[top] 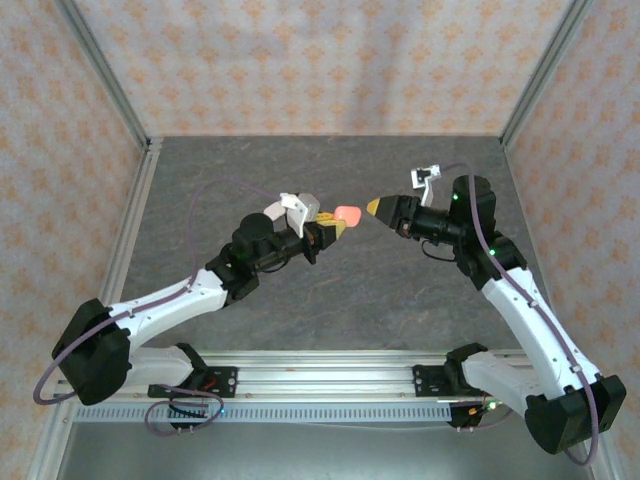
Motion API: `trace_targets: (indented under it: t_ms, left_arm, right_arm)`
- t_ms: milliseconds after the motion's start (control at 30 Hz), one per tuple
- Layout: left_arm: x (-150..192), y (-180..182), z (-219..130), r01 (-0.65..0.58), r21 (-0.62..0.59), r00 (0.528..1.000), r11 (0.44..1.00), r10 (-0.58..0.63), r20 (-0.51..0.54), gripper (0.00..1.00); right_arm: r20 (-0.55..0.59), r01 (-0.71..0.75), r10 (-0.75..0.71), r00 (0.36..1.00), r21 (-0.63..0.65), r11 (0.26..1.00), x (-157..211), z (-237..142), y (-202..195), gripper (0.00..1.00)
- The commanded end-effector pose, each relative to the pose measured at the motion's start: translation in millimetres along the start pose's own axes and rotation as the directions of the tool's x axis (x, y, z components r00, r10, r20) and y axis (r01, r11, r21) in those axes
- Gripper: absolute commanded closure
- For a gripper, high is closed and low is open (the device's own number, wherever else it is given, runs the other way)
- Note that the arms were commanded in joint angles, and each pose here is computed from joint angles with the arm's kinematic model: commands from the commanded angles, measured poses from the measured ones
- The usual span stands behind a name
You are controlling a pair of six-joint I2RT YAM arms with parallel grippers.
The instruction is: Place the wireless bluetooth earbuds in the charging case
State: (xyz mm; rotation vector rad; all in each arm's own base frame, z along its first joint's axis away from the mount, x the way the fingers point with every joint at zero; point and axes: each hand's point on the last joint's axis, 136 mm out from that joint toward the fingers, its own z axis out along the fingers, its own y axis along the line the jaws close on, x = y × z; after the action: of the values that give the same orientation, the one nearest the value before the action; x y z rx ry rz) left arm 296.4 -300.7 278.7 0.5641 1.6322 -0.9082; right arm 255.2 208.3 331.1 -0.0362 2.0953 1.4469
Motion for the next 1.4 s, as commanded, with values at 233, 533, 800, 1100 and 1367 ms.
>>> trace_targets:
  t_ms: [233,533,800,1100,1367]
  left_arm:
    - [16,36,-11,0.043,-0.125,0.998,0.991,-0.049,-0.044,1.0]
    - [57,69,-19,0.188,-0.239,0.975,0.953,-0.211,-0.076,1.0]
    - [104,90,-27,0.284,-0.333,0.933,0.899,-0.339,-0.12,1.0]
    - [139,86,8,0.401,-0.264,0.87,0.877,-0.455,-0.19,1.0]
    - [177,58,58,0.406,-0.209,0.804,0.89,-0.457,-0.381,0.98]
  right_arm:
    - [0.028,0.065,-0.071,0.997,0.167,0.984,0,-2,-36,0.57]
    - [0.075,-0.036,0.003,0.997,0.438,0.898,13,3,-140,0.37]
    - [0.214,-0.293,0.201,0.956,0.646,0.705,24,-27,-247,0.19]
    - [0.241,-0.38,0.297,0.924,0.675,0.632,36,-40,-294,0.14]
    - [0.221,-0.305,0.211,0.952,0.741,0.599,33,-58,-291,0.04]
